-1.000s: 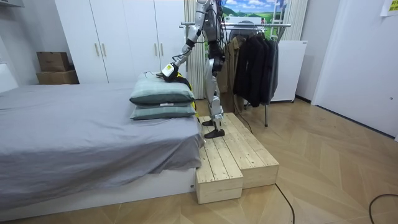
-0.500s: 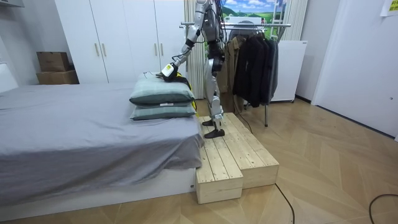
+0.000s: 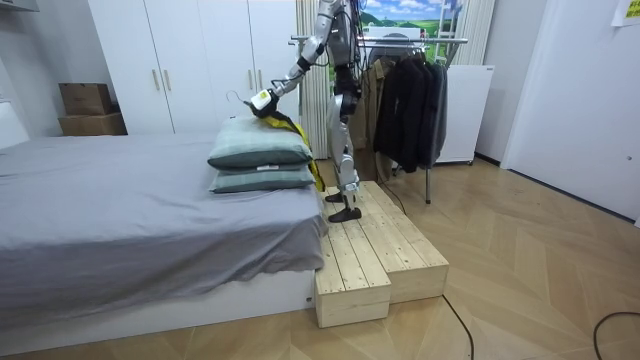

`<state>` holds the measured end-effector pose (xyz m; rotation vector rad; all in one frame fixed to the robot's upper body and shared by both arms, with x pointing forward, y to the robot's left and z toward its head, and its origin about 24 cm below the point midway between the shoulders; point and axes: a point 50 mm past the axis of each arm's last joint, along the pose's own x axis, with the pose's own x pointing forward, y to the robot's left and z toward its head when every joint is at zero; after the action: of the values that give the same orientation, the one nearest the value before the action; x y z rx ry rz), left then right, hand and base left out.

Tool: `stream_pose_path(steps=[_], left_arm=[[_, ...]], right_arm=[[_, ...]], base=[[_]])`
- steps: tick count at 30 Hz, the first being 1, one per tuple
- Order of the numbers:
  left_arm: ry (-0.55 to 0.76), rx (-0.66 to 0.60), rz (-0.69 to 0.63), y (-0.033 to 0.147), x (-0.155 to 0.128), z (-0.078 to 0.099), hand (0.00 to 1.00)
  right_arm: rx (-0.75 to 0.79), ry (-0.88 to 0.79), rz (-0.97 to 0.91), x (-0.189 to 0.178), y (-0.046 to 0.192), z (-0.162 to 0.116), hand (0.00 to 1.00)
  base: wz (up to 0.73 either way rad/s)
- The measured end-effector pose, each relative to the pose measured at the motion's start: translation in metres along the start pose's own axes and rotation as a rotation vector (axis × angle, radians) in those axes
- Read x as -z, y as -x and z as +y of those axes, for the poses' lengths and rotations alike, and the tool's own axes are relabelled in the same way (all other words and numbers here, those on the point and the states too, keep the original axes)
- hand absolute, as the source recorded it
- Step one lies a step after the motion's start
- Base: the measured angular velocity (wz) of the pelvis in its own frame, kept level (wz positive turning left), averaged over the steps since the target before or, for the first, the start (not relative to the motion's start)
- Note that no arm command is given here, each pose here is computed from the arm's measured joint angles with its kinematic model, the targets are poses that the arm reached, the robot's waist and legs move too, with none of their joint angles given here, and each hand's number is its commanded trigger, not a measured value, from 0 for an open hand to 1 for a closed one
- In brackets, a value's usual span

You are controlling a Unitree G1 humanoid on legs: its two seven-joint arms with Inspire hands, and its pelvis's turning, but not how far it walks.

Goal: Hang clothes

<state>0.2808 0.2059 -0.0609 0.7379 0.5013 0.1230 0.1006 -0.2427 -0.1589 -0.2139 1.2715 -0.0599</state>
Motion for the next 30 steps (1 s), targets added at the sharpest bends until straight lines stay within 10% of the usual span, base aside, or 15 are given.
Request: stream_pose_path(steps=[30], left_arm=[[-0.033, -0.188, -0.535, 0.051, -0.061, 0.036, 1.00]], right_arm=[[0.004, -0.190, 0.033, 0.033, 0.005, -0.009, 0.00]], base=[[0.02]])
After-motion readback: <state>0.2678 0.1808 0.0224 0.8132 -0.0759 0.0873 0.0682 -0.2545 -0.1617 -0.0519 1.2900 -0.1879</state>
